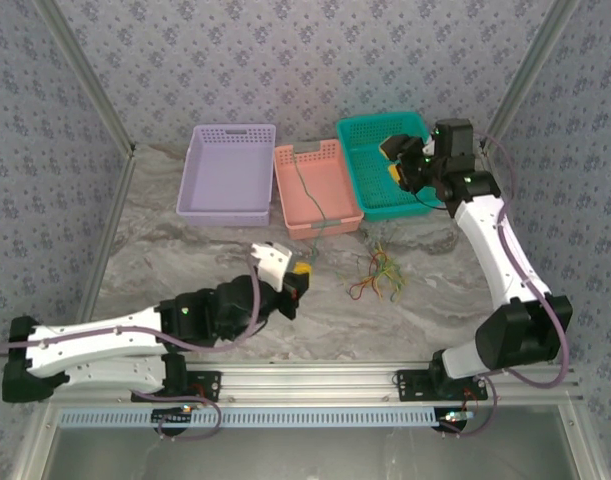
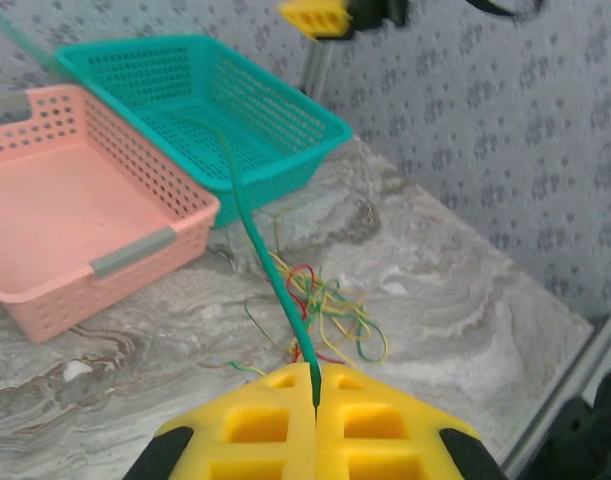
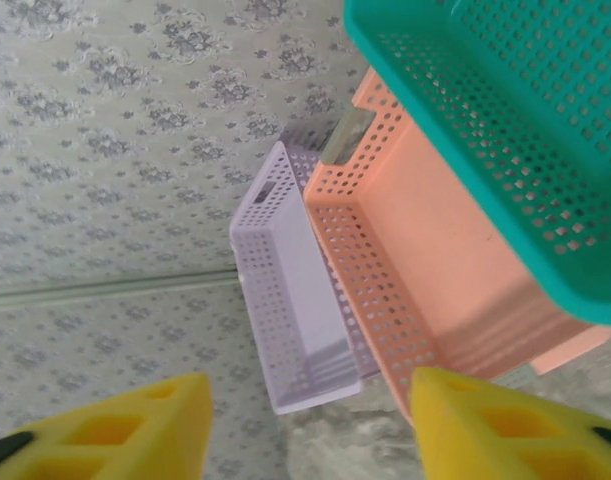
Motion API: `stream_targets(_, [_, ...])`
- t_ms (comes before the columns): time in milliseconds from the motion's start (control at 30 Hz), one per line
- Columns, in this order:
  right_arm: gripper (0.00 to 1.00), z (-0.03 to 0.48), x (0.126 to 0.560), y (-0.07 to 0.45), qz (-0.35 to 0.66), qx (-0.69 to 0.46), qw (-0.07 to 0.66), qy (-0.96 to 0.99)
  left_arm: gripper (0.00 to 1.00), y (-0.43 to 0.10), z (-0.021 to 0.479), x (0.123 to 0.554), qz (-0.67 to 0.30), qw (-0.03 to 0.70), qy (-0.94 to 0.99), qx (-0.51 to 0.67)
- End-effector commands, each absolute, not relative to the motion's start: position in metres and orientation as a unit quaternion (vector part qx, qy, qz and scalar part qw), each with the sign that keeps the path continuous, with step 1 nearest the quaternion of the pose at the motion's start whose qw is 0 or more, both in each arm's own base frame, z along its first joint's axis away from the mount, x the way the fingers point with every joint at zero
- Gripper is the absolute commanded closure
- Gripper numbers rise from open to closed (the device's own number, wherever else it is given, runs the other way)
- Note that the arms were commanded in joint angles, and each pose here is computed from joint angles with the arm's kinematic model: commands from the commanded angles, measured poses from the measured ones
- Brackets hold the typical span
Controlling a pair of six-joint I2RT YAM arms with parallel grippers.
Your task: Untangle the cables
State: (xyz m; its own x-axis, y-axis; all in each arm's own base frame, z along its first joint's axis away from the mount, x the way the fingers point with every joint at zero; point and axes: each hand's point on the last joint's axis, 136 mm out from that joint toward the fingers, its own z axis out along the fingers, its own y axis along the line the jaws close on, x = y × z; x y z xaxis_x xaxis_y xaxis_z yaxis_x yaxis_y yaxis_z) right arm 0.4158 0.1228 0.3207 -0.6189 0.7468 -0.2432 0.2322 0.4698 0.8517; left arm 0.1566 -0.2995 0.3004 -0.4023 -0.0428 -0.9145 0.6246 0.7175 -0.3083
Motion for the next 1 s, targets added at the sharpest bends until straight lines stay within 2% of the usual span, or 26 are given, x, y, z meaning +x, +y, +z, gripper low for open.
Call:
stream_targets(0, [0.35,0.346,0.385,0.100,0.364,0.283,0.372,0.806,1.00,-0.280,0.323,0.165,-0.357,0.510,0.768,0.148])
stream_targets(200, [0.34,0.354,0.332,0.078,0.316,0.262,0.413,0.813,1.00,-0.249,0.335,0.179,-0.390,0.495,0.768,0.115])
stream_targets(433, [0.34,0.307,0.280,0.089,0.298,0.200,0.404,0.841,1.00,-0.216,0.318,0.211,-0.407,0.417,0.810,0.062])
stream_targets(733, [0.34,0.263,0.247,0.124,0.285,0.112,0.374,0.875,1.00,-0.196,0.311,0.254,-0.449,0.369,0.814,0.023])
stream_targets(967, [0.34,0.243,0.240,0.136,0.281,0.094,0.364,0.883,1.00,-0.213,0.313,0.284,-0.476,0.353,0.805,0.017])
